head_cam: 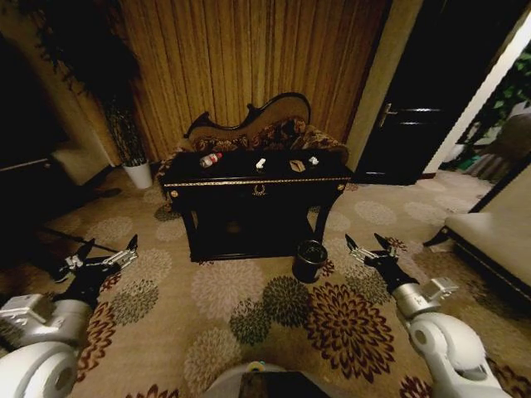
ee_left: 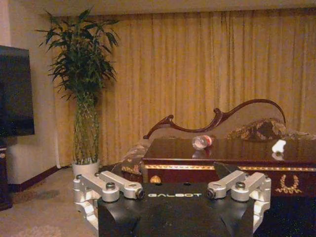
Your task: Move to the front of the table and place the trash on the table into the trash bin.
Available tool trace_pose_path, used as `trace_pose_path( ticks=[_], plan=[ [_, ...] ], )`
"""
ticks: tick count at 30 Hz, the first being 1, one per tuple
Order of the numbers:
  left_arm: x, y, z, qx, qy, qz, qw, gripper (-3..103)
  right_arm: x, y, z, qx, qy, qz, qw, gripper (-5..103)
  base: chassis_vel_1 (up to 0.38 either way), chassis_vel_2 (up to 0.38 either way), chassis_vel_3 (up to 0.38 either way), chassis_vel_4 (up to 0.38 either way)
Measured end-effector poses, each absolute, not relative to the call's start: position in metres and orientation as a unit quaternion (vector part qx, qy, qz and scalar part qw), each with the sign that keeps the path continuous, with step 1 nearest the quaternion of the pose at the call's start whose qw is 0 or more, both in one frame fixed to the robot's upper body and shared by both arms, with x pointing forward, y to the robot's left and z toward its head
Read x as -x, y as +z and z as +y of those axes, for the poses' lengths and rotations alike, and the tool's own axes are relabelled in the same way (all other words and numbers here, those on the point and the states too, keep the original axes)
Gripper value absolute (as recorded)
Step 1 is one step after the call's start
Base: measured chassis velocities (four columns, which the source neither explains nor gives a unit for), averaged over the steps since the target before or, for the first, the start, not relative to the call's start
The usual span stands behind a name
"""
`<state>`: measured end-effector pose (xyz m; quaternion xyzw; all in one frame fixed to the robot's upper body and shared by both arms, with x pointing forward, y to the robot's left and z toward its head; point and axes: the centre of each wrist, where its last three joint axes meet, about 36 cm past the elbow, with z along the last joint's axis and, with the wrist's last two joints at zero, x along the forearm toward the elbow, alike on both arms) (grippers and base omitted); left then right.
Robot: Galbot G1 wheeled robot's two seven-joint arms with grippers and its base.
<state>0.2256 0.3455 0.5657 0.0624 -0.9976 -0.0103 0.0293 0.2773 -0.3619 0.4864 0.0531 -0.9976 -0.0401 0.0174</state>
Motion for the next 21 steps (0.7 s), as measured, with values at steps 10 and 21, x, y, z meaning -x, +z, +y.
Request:
trace_pose_path(
  ticks=[10, 21],
  plan=[
    [-0.2256, 0.5651, 0.3448, -0.061, -0.01, -0.998, 0.029, 100, -0.2775, 0.4854, -0.3619, -0.051, -0.037, -0.998, 0.019, 100, -0.213, 0.209, 0.234, -0.202],
    [-0.2255, 0.5649, 0.3447, -0.061, -0.009, -0.998, 0.029, 100, -0.2781, 0.4846, -0.3622, -0.05, -0.035, -0.998, 0.02, 100, -0.191, 0.18, 0.182, -0.175]
  ],
)
